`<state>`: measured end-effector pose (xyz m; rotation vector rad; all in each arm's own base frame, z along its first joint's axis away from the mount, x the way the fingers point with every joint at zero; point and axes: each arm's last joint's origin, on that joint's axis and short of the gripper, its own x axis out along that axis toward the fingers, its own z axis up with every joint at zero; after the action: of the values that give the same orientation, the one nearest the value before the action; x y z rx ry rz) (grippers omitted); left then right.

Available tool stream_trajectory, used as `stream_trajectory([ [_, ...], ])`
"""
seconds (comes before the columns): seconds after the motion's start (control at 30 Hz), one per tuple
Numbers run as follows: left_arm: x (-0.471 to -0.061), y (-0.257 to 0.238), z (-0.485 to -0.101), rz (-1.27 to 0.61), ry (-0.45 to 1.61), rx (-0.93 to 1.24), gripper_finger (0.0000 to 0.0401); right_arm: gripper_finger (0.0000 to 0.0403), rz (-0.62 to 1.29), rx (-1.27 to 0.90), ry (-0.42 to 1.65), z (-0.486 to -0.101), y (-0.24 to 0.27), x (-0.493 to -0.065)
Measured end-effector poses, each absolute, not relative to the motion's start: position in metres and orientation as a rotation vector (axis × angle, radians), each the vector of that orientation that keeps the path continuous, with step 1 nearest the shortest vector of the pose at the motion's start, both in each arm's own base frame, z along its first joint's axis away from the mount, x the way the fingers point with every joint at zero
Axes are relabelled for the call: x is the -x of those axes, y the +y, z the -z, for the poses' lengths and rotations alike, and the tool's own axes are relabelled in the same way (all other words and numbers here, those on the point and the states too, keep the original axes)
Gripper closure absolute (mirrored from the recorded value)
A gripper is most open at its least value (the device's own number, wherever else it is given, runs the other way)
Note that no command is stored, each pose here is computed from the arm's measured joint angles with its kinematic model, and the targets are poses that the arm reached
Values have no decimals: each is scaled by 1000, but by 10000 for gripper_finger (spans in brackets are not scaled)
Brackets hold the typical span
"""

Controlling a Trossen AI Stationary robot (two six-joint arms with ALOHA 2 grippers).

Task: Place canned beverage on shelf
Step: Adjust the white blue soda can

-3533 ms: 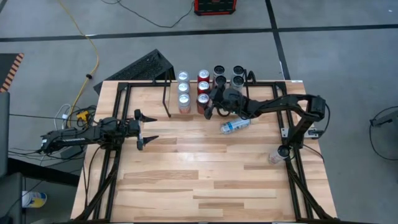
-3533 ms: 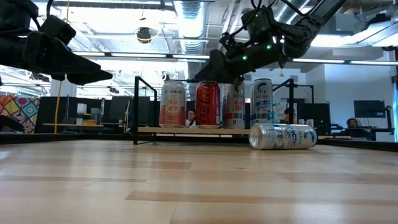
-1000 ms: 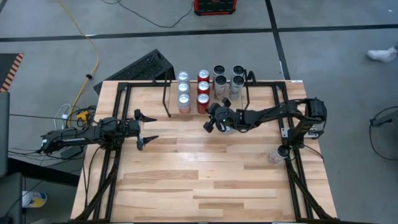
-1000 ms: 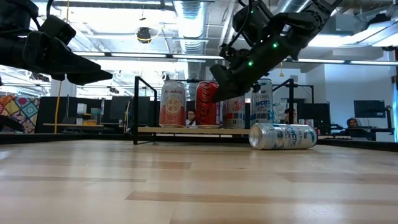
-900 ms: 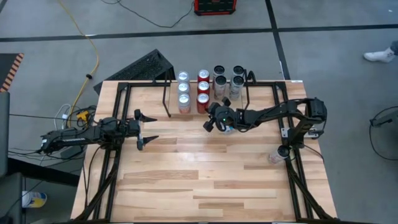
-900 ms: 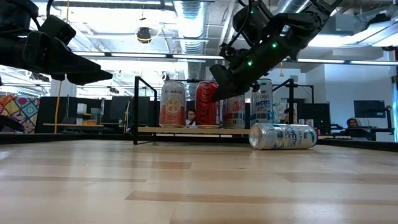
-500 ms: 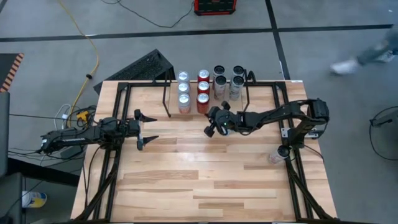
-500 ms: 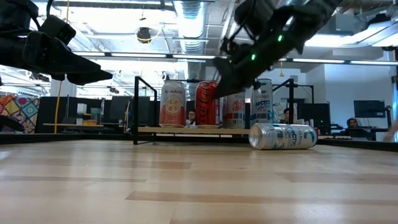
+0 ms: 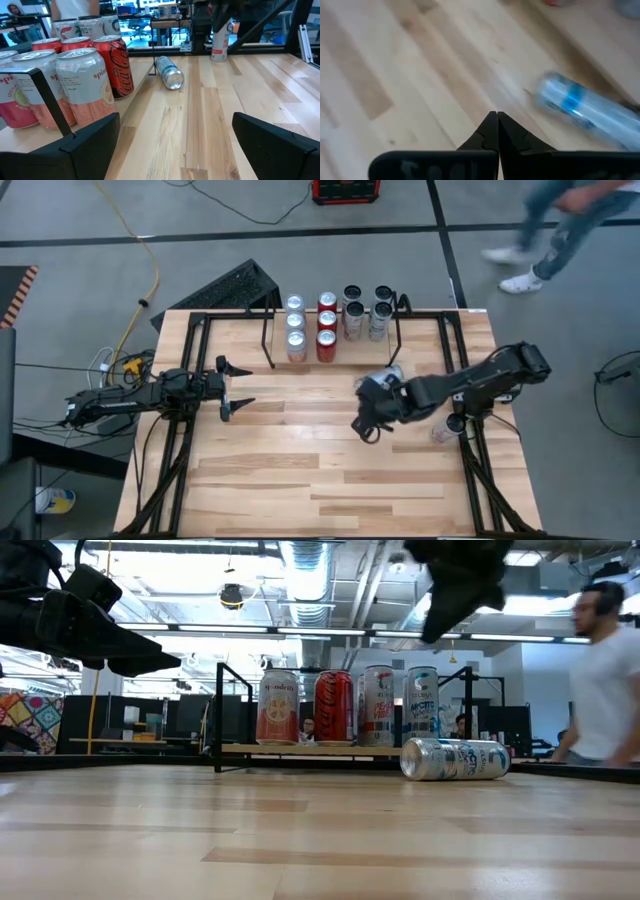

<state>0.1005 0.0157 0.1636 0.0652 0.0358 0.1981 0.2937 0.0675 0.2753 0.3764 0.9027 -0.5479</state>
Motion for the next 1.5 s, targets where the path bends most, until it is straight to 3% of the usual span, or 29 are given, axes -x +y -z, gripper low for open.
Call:
stream_trajectory([
  [0.33, -100, 16, -164, -201, 36, -65, 28, 382, 845, -398, 928, -258, 54, -275],
  [0.57, -100, 16, -164, -201, 36, -65, 28, 376, 904, -501, 946, -256, 29, -280],
  [0.73, -100, 16, -164, -200, 36, -65, 28, 374, 805, -644, 1056, -254, 26, -281],
  [1.03, -100, 16, -164, -200, 36, -65, 28, 379, 593, -1061, 1190, -270, 82, -281],
  [1.27, -100, 16, -164, -200, 36, -65, 28, 379, 856, -1190, 1441, -311, 137, -232],
  [1.4, -100, 16, -164, -200, 36, -65, 28, 379, 1065, -1152, 1455, -334, 155, -200],
  [1.5, -100, 16, -164, -200, 36, -65, 28, 379, 1042, -1102, 1341, -336, 164, -185],
])
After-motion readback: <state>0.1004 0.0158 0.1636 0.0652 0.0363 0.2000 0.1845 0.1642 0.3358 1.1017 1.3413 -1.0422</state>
